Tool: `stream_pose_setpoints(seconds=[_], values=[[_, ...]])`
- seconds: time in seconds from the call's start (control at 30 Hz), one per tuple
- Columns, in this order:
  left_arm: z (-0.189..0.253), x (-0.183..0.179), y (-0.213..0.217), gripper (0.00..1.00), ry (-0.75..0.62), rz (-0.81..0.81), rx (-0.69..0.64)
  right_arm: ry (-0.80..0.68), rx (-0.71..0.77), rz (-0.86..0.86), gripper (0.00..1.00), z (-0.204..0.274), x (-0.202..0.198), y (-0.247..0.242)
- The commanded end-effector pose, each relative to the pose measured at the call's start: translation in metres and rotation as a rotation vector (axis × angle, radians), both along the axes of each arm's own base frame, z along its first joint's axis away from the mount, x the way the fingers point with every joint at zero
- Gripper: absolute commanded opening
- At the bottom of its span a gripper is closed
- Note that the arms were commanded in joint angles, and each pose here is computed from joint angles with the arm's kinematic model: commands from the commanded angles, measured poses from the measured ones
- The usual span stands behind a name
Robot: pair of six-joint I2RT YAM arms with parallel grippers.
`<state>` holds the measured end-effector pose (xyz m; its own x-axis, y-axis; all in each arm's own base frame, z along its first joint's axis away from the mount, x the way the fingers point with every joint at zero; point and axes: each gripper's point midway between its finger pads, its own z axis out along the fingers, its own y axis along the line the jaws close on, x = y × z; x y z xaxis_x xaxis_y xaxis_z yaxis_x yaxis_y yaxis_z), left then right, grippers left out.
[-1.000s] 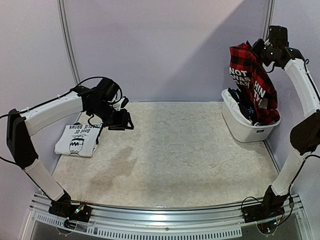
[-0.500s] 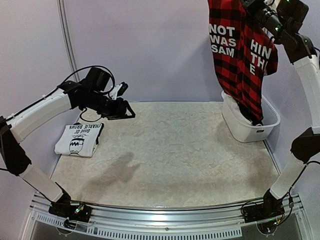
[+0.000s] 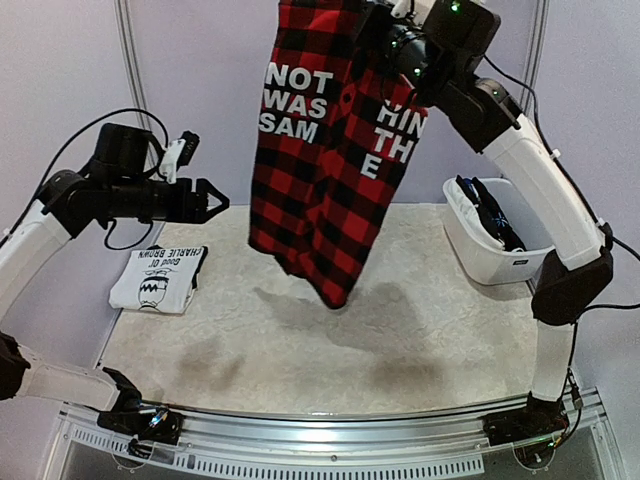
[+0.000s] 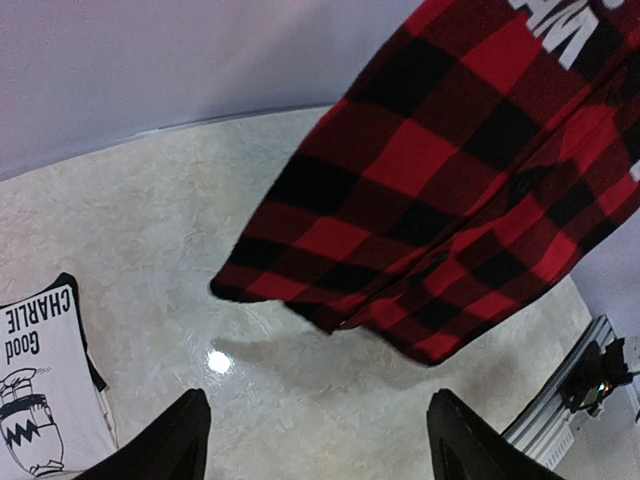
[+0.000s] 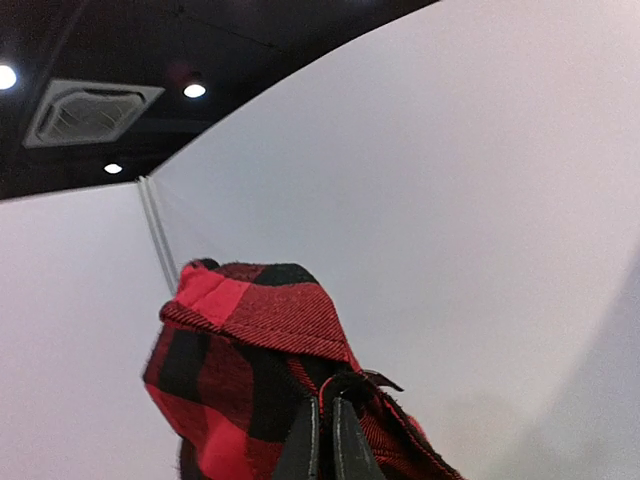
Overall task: Fold and stack the mixed laundry pile
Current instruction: Place the crumpled shirt at the center of the board.
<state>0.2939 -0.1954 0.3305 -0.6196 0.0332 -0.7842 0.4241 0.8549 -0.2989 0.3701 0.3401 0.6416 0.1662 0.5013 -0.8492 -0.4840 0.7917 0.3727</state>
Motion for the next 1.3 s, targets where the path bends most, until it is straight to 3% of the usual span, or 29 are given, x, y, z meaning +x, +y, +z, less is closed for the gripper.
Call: stream_pose_setpoints(seconds=[0.0, 0.2, 0.37, 0.47, 0.8, 1.03, 1.27], values=[[-0.001, -0.007, 0.021, 0.78, -0.035, 0.021, 0.076, 0.038, -0.186, -0.597, 0.00, 0.012, -0.019, -0.082], [-0.004, -0.023, -0.011, 0.79, 0.029, -0.154, -0.001, 0.108, -0.397, -0.831, 0.00, -0.004, -0.027, -0.088], [-0.016, -0.030, -0.041, 0.78, 0.067, -0.275, 0.008, 0.186, -0.464, -0.833, 0.00, -0.028, -0.027, -0.071], [-0.023, -0.033, -0.051, 0.76, 0.086, -0.312, 0.015, 0.084, -0.556, -0.719, 0.00, -0.030, -0.038, -0.022], [-0.030, -0.050, -0.073, 0.73, 0.106, -0.418, 0.004, 0.039, -0.437, -0.665, 0.00, -0.020, -0.052, -0.010], [-0.038, -0.057, -0.070, 0.68, 0.132, -0.429, 0.016, 0.271, -0.596, -0.871, 0.00, -0.083, -0.001, -0.038], [-0.067, -0.077, -0.091, 0.67, 0.184, -0.530, 0.088, 0.403, -0.726, -1.027, 0.00, -0.140, 0.045, -0.067]])
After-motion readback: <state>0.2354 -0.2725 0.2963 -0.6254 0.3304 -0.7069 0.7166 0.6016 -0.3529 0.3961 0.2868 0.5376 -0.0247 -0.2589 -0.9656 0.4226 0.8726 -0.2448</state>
